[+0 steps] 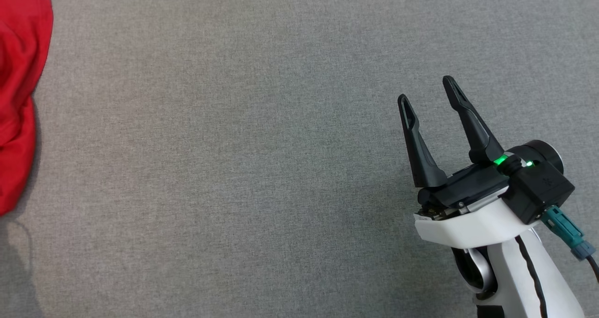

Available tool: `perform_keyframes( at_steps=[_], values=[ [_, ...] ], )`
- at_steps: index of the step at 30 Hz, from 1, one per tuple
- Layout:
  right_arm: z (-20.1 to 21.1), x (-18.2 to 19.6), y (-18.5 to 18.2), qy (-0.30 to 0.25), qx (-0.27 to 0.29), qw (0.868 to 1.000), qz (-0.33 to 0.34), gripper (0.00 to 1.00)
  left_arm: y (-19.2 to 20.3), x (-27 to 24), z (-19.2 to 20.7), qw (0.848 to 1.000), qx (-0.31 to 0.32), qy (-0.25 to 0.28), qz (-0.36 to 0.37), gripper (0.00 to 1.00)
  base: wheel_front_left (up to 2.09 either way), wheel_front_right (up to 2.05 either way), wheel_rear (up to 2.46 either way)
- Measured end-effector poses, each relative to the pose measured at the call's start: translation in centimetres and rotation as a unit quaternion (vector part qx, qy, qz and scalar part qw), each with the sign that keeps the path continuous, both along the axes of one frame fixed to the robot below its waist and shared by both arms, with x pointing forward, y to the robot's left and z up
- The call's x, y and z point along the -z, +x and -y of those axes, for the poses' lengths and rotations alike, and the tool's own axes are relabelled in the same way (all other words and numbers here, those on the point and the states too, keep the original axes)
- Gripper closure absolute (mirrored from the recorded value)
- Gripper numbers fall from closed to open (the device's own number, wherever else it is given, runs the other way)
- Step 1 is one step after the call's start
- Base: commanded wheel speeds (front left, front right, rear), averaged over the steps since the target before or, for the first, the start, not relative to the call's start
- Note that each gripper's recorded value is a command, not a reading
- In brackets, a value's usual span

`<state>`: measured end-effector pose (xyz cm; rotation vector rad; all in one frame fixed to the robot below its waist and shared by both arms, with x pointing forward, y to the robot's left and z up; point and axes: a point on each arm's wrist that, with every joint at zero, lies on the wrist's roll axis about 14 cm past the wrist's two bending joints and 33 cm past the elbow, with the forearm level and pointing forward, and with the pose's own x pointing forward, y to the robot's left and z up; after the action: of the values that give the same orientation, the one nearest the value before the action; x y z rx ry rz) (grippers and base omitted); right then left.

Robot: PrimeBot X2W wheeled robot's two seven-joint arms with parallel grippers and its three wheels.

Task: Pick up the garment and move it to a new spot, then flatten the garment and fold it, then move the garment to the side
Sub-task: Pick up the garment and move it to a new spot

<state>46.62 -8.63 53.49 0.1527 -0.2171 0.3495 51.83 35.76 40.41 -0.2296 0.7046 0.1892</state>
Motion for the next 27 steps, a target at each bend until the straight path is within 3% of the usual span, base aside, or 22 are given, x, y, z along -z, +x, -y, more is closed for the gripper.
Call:
perform_keyframes(
  at_steps=[16, 27],
  values=[
    [0.3, -3.6, -3.3, 0.016, 0.003, 0.999, 0.03, 0.0, 0.4, -8.5, 2.6, 0.989, 0.084, 0.055, 0.106, 1.0, 0.0, 0.0, 0.0],
    [3.6, -6.9, -6.2, 0.033, 0.048, 0.996, 0.066, 0.0, 2.2, -19.0, 12.6, 0.944, 0.233, 0.066, 0.225, 1.0, 0.0, 0.0, 0.0]
  ],
)
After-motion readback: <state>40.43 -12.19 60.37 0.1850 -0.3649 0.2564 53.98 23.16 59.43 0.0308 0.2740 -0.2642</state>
